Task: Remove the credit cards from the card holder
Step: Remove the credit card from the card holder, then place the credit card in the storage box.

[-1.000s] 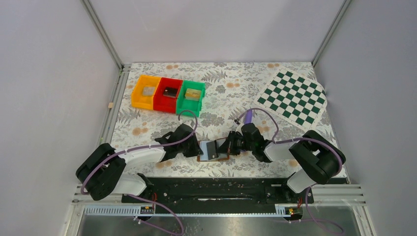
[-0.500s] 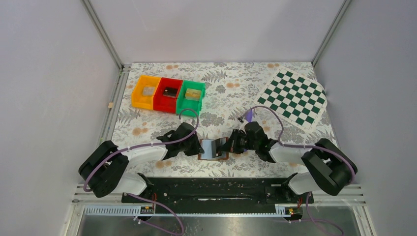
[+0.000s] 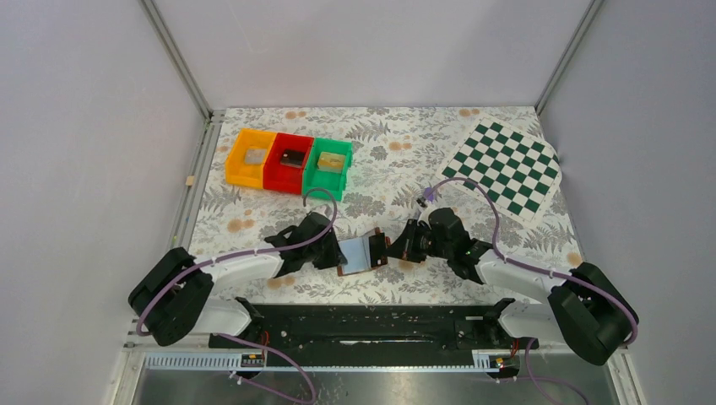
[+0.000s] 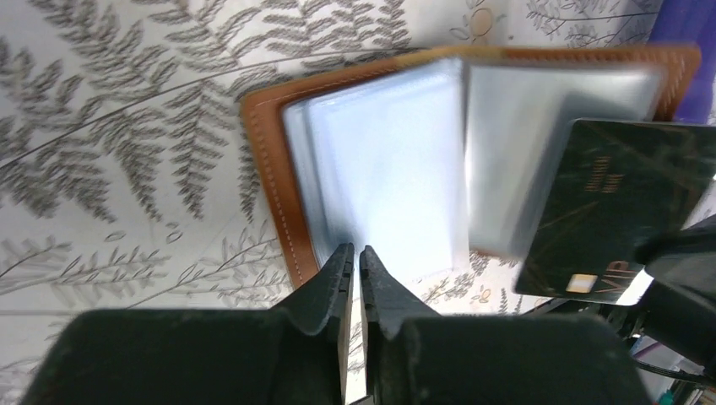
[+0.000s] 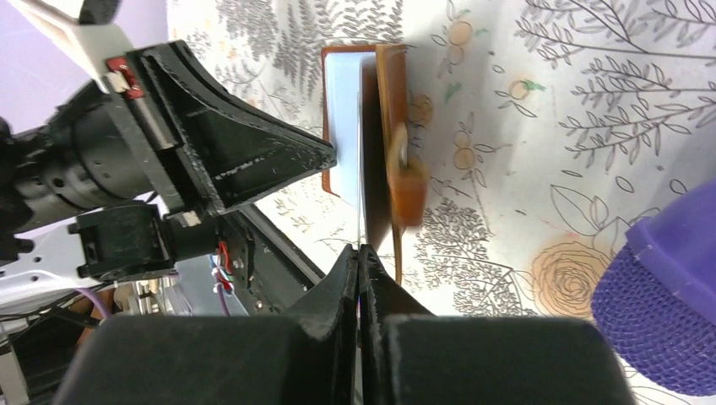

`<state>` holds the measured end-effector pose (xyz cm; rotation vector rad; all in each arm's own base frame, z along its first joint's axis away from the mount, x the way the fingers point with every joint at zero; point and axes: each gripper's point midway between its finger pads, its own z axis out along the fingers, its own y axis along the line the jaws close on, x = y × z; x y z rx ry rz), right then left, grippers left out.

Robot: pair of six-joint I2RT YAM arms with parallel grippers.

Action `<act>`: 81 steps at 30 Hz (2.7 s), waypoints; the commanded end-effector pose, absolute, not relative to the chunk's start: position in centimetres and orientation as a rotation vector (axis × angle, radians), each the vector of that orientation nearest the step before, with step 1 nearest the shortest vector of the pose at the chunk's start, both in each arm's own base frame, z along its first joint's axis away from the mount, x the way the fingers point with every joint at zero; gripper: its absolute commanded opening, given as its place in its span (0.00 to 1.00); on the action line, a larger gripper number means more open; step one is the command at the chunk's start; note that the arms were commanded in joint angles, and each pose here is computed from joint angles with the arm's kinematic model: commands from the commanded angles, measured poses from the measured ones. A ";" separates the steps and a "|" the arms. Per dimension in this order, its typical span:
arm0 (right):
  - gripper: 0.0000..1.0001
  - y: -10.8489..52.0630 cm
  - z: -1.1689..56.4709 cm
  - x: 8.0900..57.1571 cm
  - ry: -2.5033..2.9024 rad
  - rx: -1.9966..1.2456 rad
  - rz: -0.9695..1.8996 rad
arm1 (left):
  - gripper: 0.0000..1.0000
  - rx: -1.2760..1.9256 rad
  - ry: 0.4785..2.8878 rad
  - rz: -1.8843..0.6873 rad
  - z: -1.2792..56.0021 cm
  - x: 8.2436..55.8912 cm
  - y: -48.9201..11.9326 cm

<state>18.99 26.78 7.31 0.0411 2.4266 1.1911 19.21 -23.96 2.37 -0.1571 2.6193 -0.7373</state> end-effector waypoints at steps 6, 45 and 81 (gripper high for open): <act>0.00 27.9 12.3 20.0 2.285 0.000 1.296 | 0.20 -0.170 2.565 -0.678 5.1 18.9 -21.8; 0.00 29.8 16.2 20.6 2.092 0.074 1.544 | 0.39 -0.013 2.308 -0.969 10.4 22.2 -26.4; 0.00 29.2 17.6 24.0 1.878 0.423 1.650 | 0.65 0.054 1.894 -1.243 17.3 20.7 -26.3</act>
